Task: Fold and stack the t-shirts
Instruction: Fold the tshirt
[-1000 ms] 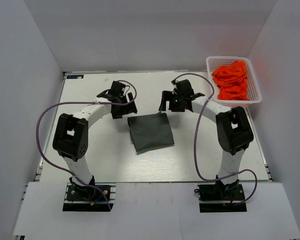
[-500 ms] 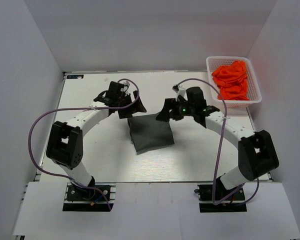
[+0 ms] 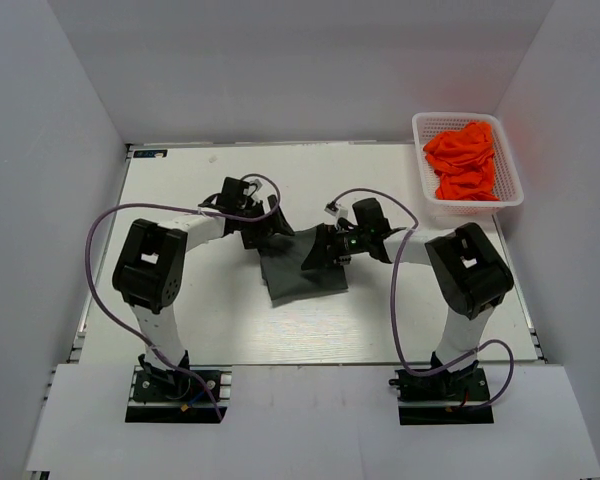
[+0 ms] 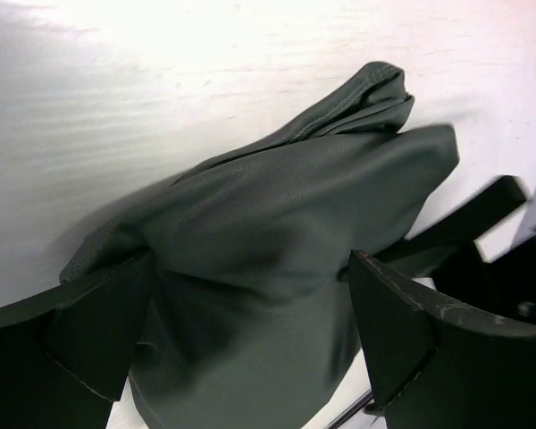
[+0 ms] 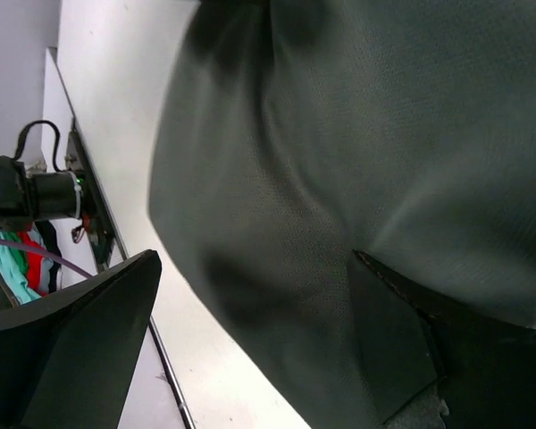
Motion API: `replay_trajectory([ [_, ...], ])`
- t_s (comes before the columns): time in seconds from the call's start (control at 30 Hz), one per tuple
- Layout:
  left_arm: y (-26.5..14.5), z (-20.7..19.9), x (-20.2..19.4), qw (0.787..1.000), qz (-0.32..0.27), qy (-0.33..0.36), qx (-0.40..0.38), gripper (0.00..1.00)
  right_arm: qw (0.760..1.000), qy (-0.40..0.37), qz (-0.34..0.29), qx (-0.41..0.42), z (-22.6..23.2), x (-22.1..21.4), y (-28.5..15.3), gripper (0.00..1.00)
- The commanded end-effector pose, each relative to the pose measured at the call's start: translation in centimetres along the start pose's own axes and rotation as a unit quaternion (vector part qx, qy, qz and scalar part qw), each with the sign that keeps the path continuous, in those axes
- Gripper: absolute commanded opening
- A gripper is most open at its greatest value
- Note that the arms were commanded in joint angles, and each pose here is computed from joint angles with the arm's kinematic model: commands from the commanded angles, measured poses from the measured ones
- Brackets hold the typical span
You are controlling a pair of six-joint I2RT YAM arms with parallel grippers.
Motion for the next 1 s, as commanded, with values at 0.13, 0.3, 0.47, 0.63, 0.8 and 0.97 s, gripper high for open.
replay_trajectory([
  [0.13, 0.8, -0.9, 1.5, 0.999, -0.012, 0.038, -0.018, 1.0, 0.999, -0.029, 0.004, -0.017, -0.5, 0.4, 0.0, 0.91],
  [0.3, -3.1, -5.0, 5.0, 0.993, -0.068, 0.096, 0.009, 1.0, 0.993, -0.098, -0.06, -0.037, 3.8, 5.8, -3.0, 0.91],
  [0.47, -7.5, -5.5, 5.0, 0.989, -0.118, 0.085, 0.032, 1.0, 0.976, -0.109, -0.153, -0.109, 6.8, 8.5, -8.0, 0.91],
  [0.63, -8.8, -2.7, 0.6, 0.994, -0.078, 0.031, 0.071, 1.0, 0.933, -0.051, -0.222, -0.277, 4.3, 7.6, -13.4, 0.91],
  [0.8, -8.2, -0.5, -2.9, 0.995, -0.054, 0.003, 0.085, 1.0, 0.892, -0.043, -0.279, -0.352, 4.7, 6.3, -18.5, 0.91],
  [0.97, -5.6, 1.0, -5.9, 0.996, -0.009, -0.009, 0.09, 0.91, 0.874, -0.031, -0.304, -0.378, 4.9, 5.4, -20.6, 0.91],
])
Point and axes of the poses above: each gripper's point midway between its finger pads, its own y axis out along the fingers, its own z axis along the line the jaws close on, x = y × z, the point moved 2 cm from there along -y, back along the fingers, and after that the axes turned 5 degrees about -y, right-handed, at the moved point
